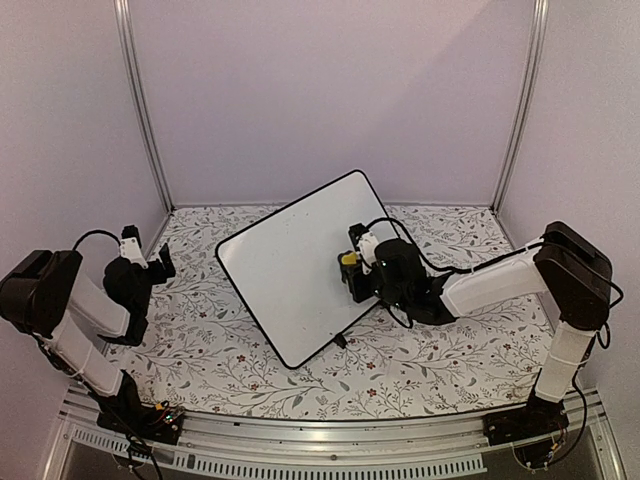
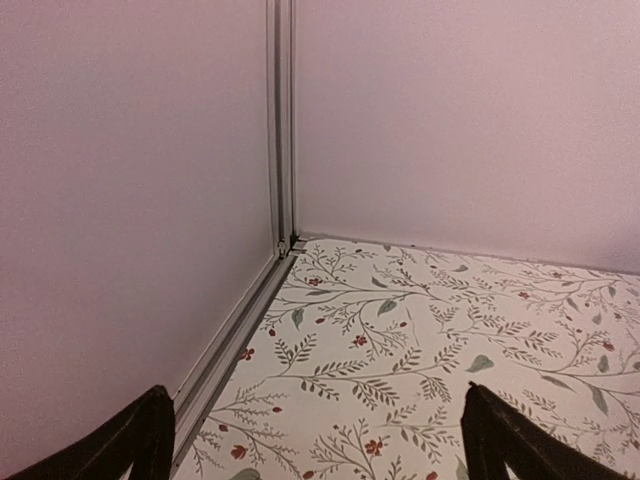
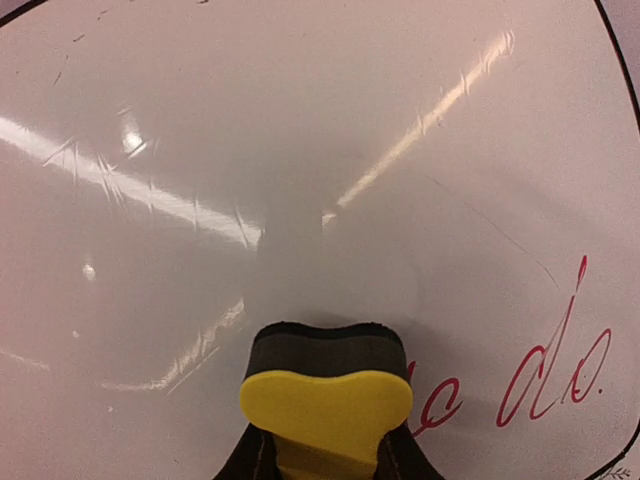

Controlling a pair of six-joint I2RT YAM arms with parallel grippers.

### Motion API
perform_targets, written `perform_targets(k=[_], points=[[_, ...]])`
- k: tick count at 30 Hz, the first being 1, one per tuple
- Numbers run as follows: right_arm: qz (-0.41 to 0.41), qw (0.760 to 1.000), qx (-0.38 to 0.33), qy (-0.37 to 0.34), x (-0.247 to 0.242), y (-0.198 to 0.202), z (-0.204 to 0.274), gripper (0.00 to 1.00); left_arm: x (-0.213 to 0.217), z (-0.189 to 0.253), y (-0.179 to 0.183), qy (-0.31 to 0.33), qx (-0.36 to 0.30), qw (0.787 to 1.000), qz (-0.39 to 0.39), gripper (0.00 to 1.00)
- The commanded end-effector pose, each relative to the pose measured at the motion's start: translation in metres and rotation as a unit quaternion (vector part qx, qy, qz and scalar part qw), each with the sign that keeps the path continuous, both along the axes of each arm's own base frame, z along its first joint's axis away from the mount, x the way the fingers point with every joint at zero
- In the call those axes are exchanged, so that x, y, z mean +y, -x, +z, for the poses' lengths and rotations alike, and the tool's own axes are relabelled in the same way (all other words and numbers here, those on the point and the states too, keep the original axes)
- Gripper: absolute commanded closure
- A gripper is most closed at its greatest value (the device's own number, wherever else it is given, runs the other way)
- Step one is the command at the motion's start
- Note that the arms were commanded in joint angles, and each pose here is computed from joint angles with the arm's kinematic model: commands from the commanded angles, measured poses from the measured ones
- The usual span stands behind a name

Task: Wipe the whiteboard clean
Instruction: Erase the whiteboard at the center of the board.

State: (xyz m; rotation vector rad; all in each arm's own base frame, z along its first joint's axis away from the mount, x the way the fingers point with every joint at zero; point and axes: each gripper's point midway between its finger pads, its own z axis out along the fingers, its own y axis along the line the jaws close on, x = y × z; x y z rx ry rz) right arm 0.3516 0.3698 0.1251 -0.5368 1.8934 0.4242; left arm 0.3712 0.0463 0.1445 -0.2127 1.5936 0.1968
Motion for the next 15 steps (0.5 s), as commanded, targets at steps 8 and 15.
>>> perform_targets(k=[8,15], points=[[-0.022,0.998,0.048,0.038,-0.026,0.021,-0.043,1.00,-0.002,0.009,-0.003,-0.001,-0.018,1.000,-0.001,0.00],[-0.027,1.000,-0.010,0.009,-0.014,0.006,0.016,1.00,-0.002,0.009,-0.003,-0.002,-0.018,1.000,-0.002,0.00]])
